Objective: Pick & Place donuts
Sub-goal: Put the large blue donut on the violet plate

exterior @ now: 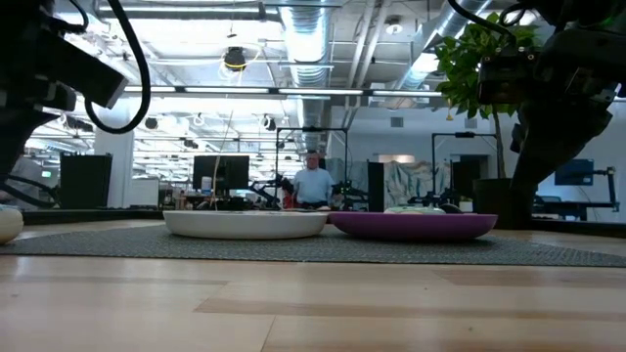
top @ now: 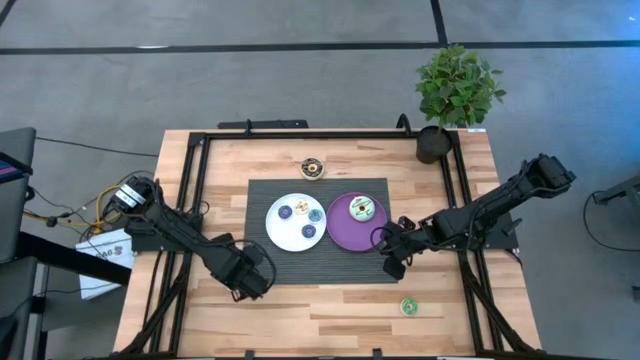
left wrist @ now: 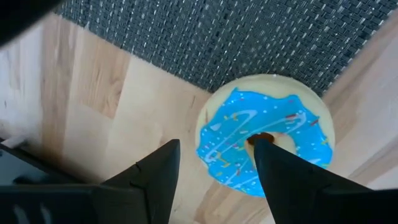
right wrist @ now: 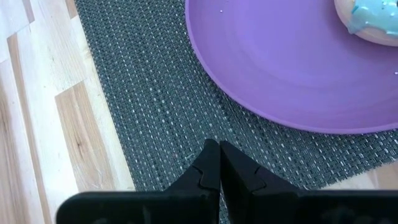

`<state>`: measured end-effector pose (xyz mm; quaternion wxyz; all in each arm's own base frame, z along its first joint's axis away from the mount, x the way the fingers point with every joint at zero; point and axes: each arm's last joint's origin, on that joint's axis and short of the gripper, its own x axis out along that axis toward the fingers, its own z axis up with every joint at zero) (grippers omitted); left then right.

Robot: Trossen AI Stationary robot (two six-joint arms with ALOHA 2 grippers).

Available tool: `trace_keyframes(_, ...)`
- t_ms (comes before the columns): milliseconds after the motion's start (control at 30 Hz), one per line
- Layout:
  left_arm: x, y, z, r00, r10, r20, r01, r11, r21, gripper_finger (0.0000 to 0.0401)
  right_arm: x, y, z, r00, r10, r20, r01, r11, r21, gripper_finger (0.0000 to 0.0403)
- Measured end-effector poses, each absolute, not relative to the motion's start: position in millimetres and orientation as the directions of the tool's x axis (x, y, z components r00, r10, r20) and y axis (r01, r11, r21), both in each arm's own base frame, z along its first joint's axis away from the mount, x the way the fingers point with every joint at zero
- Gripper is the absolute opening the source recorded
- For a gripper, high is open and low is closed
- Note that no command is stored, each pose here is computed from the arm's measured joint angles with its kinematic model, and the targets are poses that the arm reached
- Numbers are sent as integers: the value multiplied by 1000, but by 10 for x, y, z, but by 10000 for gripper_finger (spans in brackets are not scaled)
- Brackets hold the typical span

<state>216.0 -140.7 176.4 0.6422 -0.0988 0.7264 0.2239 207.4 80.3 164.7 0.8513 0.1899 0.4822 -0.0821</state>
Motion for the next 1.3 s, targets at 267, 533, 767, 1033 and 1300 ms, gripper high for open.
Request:
trace_keyframes(267, 2188, -1341, 1767, -171, 144, -975, -471, 857, 209, 237, 2073, 803, 1646, 520, 43, -853, 323, 915, 243, 1)
trace_keyframes(533, 2106, -1249, 1578, -258, 48, -965, -509, 842, 178, 293, 2070, 802, 1645, 517, 42, -855, 305, 924, 230, 1)
trace_keyframes(767, 2132, -1268, 1512, -203, 18, -979, -525, 842, 125, 304, 2071, 801, 1644, 517, 42, -855, 304, 925, 229, 1)
trace_keyframes(1033, 2135, -1265, 1512, -193, 35, -981, -525, 841, 133, 304, 2071, 801, 1644, 518, 39, -854, 305, 925, 227, 1)
trace_keyframes(1300, 2137, -1267, 1512, -193, 30, -981, -555, 821, 134, 277, 2071, 801, 1644, 519, 38, -854, 305, 925, 226, 1)
